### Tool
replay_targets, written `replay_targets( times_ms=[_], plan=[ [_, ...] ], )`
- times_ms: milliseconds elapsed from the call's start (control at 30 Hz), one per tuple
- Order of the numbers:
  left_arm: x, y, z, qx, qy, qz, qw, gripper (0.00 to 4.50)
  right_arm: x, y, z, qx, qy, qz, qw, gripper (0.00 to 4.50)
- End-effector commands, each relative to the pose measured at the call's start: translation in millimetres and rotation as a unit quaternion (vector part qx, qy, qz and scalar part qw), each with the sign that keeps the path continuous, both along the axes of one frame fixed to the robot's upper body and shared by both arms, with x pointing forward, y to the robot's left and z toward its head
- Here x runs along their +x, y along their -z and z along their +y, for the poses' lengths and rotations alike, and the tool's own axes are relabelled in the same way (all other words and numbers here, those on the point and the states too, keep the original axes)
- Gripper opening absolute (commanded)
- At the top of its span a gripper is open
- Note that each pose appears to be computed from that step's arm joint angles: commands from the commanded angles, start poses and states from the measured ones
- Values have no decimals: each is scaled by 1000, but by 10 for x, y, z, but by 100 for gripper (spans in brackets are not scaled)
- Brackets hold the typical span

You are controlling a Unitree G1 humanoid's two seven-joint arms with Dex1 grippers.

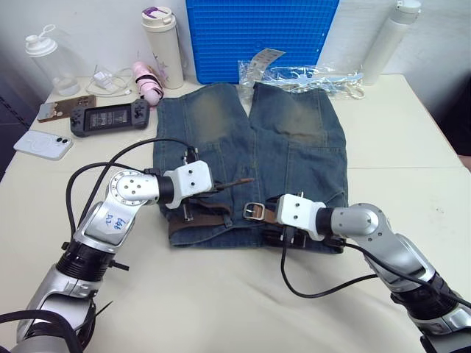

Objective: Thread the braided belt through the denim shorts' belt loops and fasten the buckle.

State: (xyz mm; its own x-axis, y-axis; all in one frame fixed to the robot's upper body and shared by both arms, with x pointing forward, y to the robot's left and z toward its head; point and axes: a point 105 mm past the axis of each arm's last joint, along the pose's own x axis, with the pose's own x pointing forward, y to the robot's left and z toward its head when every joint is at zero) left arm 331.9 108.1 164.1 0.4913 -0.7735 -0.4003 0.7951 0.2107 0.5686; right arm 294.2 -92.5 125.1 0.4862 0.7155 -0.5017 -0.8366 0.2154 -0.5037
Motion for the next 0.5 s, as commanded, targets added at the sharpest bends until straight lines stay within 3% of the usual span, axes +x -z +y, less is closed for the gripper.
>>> replay_targets(
  times_ms=[33,233,500],
  plan=[
    [-34,-60,120,10,-4,-13,1000,0,33,-64,-54,15,29,6,999,289],
    [-136,15,206,17,0,10,1000,0,138,-285,-46,84,77,16,993,22],
    [-166,-35,27,-23,5,24,999,0,128,-464,53,159,90,53,982,11]
  ],
)
